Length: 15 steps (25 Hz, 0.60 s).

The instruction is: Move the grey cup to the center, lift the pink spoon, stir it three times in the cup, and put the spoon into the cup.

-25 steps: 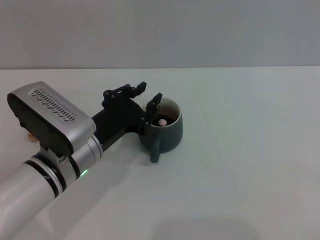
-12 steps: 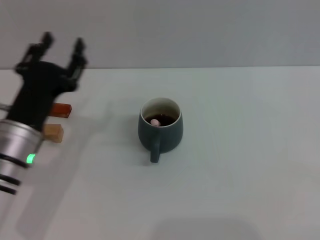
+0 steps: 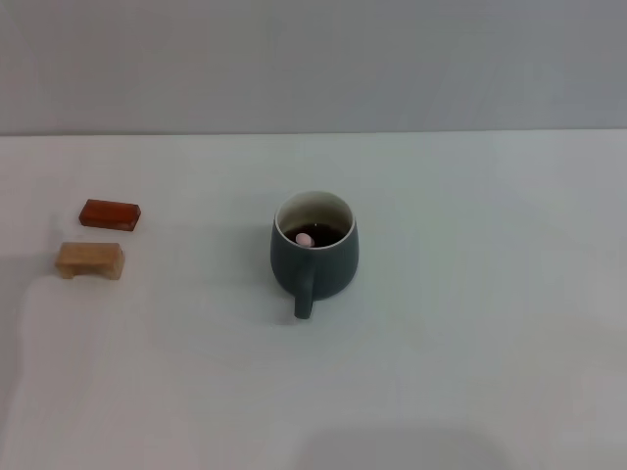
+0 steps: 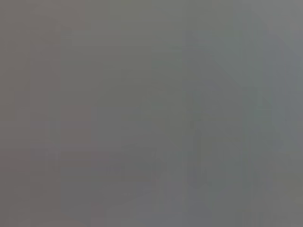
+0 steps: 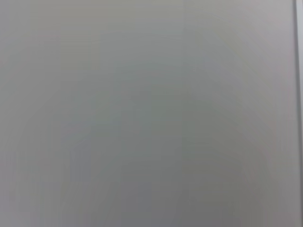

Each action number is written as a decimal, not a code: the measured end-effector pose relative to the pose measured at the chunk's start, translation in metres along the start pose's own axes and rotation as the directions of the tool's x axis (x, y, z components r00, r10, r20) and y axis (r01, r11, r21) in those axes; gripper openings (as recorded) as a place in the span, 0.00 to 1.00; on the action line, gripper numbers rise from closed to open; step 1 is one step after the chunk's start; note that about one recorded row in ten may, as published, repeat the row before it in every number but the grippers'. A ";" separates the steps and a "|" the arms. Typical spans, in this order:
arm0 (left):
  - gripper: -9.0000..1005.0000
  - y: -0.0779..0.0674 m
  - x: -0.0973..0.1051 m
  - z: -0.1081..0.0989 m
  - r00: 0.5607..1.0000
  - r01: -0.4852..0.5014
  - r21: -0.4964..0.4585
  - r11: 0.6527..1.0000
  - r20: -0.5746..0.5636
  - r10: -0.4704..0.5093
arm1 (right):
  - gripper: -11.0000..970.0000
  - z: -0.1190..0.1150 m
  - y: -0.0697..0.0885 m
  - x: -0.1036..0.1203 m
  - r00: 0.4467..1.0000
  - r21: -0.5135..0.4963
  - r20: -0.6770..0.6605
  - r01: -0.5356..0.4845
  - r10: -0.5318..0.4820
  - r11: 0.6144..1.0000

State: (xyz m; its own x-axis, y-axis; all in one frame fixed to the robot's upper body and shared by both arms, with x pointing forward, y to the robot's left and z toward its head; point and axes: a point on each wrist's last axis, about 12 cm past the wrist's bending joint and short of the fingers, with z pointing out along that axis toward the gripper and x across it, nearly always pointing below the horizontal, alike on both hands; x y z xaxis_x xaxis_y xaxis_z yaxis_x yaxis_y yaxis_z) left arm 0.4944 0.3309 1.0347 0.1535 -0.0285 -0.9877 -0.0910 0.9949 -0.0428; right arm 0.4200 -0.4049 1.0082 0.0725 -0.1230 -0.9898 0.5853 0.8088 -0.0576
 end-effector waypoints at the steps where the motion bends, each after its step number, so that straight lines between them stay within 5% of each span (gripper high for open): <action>1: 0.77 0.008 0.003 -0.002 1.000 -0.005 -0.037 0.999 -0.016 0.004 | 0.01 0.000 0.001 -0.001 1.000 -0.003 0.011 -0.001 0.001 1.000; 4: 0.79 0.022 0.009 -0.007 0.999 -0.007 -0.100 0.995 -0.038 0.003 | 0.01 0.001 0.003 -0.002 1.000 -0.006 0.016 -0.004 0.004 1.000; 15: 0.80 0.023 0.011 -0.010 0.999 -0.009 -0.107 0.994 -0.049 0.004 | 0.01 0.003 0.005 -0.003 1.000 -0.014 0.021 -0.005 0.005 1.000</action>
State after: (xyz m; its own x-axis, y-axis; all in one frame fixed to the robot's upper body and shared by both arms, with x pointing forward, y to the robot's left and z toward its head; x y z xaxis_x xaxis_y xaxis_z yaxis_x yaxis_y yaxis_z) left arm 0.4838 0.3525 1.0208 0.1045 -0.0296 -0.9941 -0.1974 0.9791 -0.0499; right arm 0.4250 -0.4020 1.0113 0.0928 -0.1311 -0.9870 0.5737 0.8173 -0.0546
